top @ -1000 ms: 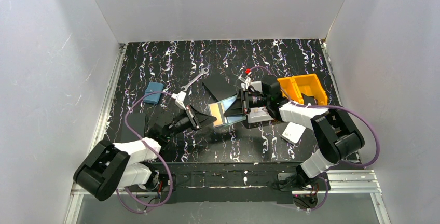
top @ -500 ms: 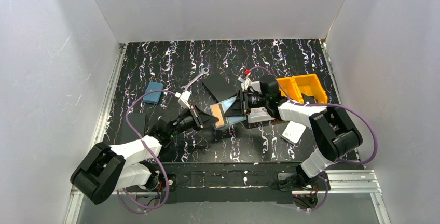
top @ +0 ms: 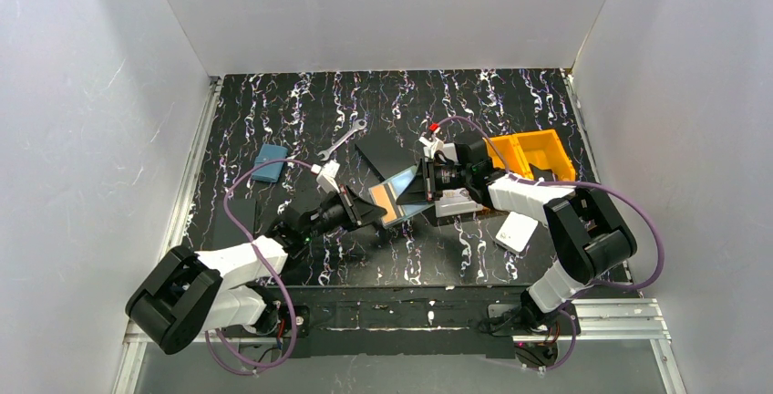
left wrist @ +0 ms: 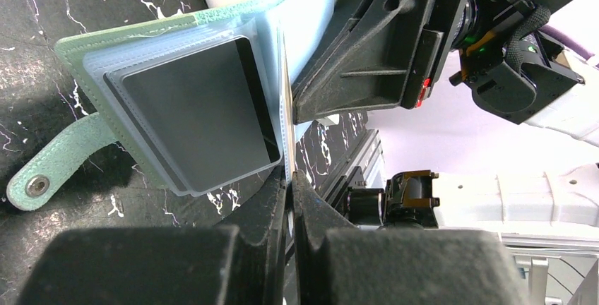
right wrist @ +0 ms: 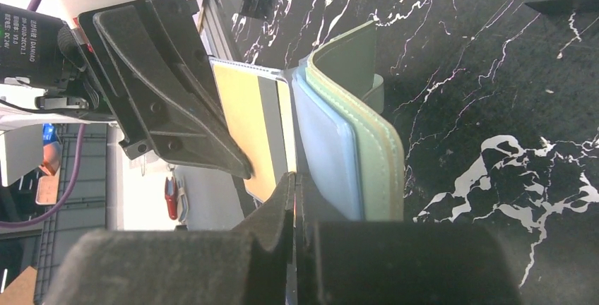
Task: Take the credit cards out of the card holder
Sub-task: Remove the credit card from the card holder.
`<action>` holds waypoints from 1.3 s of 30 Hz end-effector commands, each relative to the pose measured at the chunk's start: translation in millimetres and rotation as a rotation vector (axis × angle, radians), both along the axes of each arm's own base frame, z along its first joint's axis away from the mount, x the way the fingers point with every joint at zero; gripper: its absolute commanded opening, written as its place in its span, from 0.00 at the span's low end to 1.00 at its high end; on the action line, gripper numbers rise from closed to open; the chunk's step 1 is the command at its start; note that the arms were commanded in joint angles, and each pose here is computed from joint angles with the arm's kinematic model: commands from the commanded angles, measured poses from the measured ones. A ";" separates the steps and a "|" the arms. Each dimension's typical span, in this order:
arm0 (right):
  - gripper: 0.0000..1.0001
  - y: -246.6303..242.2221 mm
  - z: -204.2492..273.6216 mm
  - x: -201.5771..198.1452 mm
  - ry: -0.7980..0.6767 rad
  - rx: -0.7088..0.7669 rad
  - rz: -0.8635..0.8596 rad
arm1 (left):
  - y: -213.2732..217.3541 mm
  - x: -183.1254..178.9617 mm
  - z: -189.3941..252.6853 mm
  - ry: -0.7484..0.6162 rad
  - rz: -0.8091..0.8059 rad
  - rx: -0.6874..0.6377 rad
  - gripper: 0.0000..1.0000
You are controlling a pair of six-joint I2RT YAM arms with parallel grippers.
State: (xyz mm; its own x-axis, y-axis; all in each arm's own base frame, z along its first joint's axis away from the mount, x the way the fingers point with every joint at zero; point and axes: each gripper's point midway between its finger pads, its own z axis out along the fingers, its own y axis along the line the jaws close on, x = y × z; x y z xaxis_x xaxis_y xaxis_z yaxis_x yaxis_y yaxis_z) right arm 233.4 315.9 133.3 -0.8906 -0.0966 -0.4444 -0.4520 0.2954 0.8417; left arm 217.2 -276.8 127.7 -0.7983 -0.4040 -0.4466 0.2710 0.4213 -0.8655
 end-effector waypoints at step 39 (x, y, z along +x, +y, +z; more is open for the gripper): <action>0.22 3.3 32.8 -9.4 -0.122 0.127 0.129 | 11.8 -3.0 4.8 -0.036 -0.073 -0.137 0.00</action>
State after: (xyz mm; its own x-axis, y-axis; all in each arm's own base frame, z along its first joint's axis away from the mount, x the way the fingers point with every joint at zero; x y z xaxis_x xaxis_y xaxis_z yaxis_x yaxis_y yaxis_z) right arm 233.2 312.1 148.3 -0.8697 -0.1118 -0.4808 -0.4936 0.2064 0.8449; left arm 212.2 -259.5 107.0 -0.8369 -0.4094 -0.3633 0.2272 0.3439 -0.9111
